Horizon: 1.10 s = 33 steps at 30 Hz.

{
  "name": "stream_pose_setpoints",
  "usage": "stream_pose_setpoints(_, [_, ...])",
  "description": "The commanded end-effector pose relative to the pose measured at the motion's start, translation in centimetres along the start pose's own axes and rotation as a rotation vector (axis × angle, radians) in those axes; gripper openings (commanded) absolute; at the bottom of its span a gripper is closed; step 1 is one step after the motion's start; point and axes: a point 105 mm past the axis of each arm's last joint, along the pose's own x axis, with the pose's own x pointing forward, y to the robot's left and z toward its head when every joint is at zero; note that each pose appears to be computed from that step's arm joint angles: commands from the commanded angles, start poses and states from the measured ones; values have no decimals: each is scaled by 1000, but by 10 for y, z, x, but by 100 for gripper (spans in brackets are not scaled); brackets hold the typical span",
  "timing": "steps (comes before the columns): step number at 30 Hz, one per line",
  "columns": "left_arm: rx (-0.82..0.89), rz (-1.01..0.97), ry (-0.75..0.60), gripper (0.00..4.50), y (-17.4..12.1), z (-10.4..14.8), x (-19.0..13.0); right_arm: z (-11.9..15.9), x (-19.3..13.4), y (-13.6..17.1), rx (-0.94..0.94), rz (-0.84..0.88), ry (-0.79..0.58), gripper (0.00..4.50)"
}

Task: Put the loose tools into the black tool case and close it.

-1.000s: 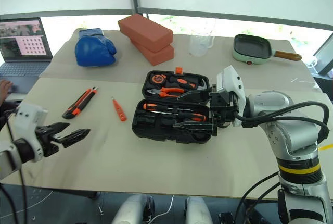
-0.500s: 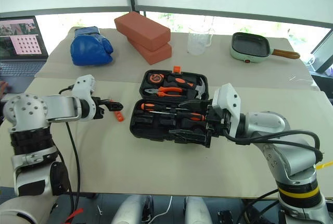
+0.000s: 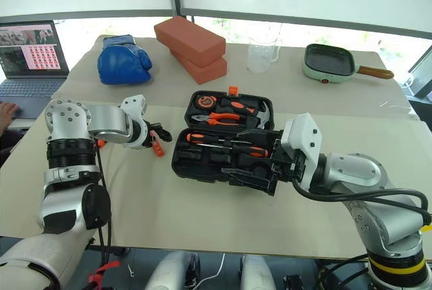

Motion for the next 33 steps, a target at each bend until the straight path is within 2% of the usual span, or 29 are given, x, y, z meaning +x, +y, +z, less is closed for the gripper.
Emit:
stream_pose_setpoints(1, [-18,2,82,233,1,-15,15,18,-2,2,-52,2,-44,450])
stream_pose_setpoints(6, [-36,24,79,56,10,-13,16,22,-1,5,-50,17,-52,450])
stream_pose_setpoints(7, [-35,32,72,41,13,-13,15,22,-1,5,-49,18,-51,450])
stream_pose_setpoints(11, [-35,63,41,41,36,-9,8,21,-2,4,-43,14,-42,450])
stream_pose_setpoints(13, [36,42,12,41,41,-4,-2,19,-3,4,-39,11,-36,450])
stream_pose_setpoints(17, [348,-94,-74,41,31,12,-22,17,-5,3,-27,3,-23,450])
stream_pose_setpoints(21, [865,-381,-227,41,-7,34,-52,9,-11,3,-20,0,18,450])
stream_pose_setpoints(24, [1135,-548,-211,41,-31,30,-64,8,-14,3,-17,-4,32,450])
stream_pose_setpoints(28, [1354,-679,-165,41,-49,20,-68,7,-16,3,-15,-8,41,450])
stream_pose_setpoints(31, [1584,-756,-87,41,-60,1,-61,7,-17,6,-12,-17,45,450])
stream_pose_setpoints(33, [1675,-760,-35,41,-67,-6,-49,7,-18,8,-8,-29,45,450])
